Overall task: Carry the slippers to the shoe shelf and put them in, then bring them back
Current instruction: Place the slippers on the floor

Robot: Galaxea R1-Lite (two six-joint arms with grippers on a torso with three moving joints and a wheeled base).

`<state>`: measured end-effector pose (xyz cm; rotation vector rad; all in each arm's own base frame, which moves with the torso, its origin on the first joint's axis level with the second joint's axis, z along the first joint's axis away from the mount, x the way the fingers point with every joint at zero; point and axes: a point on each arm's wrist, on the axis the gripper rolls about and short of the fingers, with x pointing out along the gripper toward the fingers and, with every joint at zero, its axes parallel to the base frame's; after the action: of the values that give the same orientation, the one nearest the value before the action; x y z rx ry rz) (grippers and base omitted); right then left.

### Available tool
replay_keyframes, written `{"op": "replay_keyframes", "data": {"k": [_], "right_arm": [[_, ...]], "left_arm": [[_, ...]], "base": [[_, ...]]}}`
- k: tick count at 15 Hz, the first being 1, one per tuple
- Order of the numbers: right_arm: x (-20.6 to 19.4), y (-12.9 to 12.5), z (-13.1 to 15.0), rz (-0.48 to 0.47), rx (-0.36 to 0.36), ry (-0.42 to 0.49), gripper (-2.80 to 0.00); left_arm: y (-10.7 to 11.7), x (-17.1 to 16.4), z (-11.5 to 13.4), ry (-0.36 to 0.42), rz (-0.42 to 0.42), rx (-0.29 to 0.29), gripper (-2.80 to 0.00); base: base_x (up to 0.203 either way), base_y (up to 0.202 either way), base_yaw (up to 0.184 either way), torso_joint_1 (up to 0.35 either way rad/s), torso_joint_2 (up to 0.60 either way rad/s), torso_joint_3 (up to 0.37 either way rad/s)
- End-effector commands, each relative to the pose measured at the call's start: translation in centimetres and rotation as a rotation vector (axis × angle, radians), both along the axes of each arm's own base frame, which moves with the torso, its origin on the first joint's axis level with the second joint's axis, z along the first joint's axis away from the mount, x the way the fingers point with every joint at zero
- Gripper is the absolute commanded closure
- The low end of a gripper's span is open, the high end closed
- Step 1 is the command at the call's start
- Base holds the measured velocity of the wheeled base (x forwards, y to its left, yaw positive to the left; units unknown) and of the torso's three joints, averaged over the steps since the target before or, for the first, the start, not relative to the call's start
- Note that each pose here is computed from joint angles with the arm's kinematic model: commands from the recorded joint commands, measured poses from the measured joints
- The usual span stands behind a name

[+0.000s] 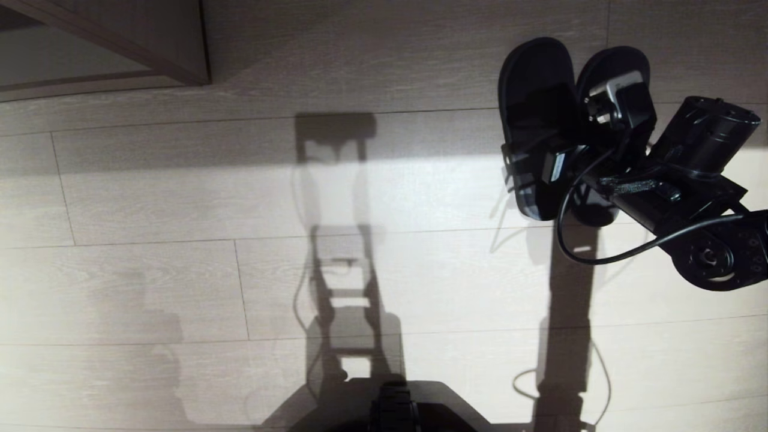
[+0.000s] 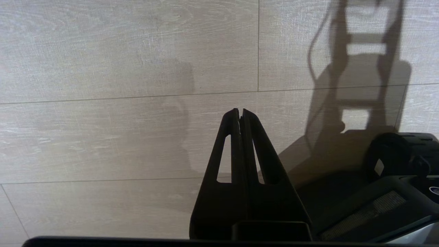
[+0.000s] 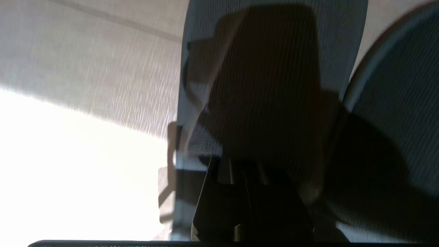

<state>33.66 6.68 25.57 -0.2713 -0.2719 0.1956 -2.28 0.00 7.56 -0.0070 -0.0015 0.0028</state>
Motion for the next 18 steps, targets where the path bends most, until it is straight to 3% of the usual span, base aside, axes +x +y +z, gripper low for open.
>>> {"op": "replay_keyframes", "data": {"k": [1,9,14,18], "right_arm": [[-0.7,-0.1,0.0,0.002,-0.002,-0.001,0.00],[-2.0,-0.3,-3.0,0.005,-0.019,0.105,0.00],[-4.8,-0.9,-2.0,0.021,-0.018,0.085,0.00],[-11.1,-2.1,0.4,0.022,0.001,-0.014,0.00]], "left_arm": [[0.0,0.0,0.0,-0.002,0.002,-0.001,0.00],[0.0,0.0,0.0,-0.002,0.001,-0.001,0.00],[0.0,0.0,0.0,-0.002,0.001,0.000,0.00],[0.0,0.0,0.0,-0.002,0.001,-0.001,0.00]], "base": [[0.000,0.000,0.000,0.000,0.00,0.000],[0.000,0.000,0.000,0.000,0.00,0.000],[0.000,0.000,0.000,0.000,0.00,0.000],[0.000,0.000,0.000,0.000,0.00,0.000]]}}
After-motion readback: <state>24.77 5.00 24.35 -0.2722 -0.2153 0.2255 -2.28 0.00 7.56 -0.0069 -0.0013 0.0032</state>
